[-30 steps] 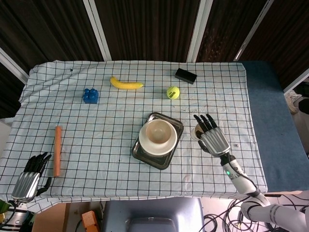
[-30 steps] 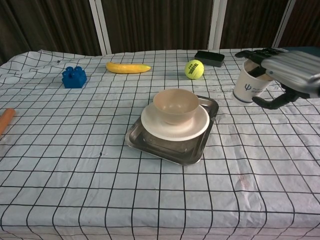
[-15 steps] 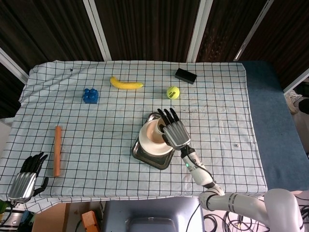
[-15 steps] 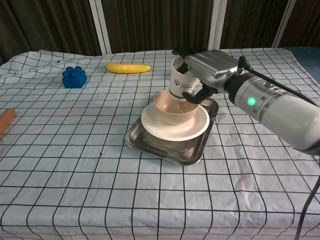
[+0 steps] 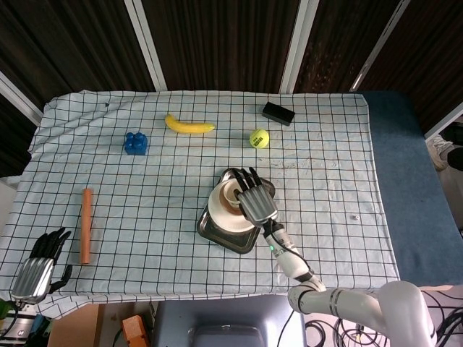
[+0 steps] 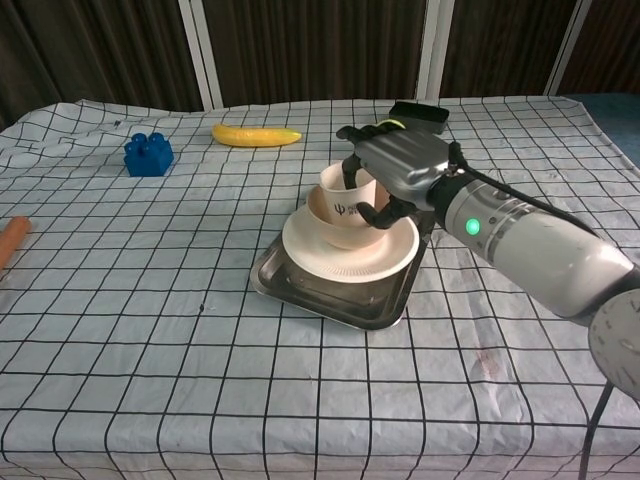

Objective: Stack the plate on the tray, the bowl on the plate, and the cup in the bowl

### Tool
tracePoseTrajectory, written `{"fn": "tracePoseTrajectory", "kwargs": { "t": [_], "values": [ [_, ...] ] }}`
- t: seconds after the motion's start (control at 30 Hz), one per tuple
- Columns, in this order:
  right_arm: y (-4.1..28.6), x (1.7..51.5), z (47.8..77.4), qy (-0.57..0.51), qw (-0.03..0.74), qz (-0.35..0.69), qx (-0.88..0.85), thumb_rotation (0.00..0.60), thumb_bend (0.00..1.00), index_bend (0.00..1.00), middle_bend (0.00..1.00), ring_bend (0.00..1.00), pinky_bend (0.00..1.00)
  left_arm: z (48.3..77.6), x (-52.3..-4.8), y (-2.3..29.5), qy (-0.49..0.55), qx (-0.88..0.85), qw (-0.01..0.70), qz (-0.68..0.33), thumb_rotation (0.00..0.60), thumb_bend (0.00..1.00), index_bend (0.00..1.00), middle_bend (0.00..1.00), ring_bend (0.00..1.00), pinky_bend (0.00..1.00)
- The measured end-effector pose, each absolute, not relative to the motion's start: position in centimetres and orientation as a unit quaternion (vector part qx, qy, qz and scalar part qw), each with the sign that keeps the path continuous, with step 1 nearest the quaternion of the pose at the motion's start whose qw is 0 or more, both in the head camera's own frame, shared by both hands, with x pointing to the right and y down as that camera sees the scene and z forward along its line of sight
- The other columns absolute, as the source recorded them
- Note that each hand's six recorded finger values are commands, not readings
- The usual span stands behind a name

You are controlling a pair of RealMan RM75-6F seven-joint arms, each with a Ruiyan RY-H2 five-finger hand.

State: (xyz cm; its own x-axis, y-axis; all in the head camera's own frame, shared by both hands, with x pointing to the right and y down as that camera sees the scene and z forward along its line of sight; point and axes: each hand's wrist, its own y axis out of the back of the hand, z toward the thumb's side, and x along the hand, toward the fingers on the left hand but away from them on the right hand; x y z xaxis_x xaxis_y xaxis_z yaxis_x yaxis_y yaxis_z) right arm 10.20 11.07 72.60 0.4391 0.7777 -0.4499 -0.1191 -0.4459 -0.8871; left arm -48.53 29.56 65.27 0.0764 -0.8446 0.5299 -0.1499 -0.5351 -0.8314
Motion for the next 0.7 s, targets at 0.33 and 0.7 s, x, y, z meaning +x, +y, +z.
{"fn": "tracePoseTrajectory", "kwargs": {
  "t": [0.33, 0.7],
  "values": [
    [11.0, 11.7, 71.0, -0.249, 0.467, 0.463, -0.711, 0.600, 0.44, 0.38, 0.00, 0.00, 0.00, 65.2, -48.3, 29.5, 0.372, -0.668, 0.308, -0.566, 0.600, 0.47, 0.00, 0.01, 0.00, 0.02],
    [13.8, 16.7, 64.9, -0.269, 0.456, 0.446, -0.722, 0.600, 0.44, 0.08, 0.00, 0.00, 0.00, 63.7, -48.1, 28.9, 0.398, -0.667, 0.310, -0.547, 0.600, 0.47, 0.00, 0.00, 0.00, 0.02]
  ]
}}
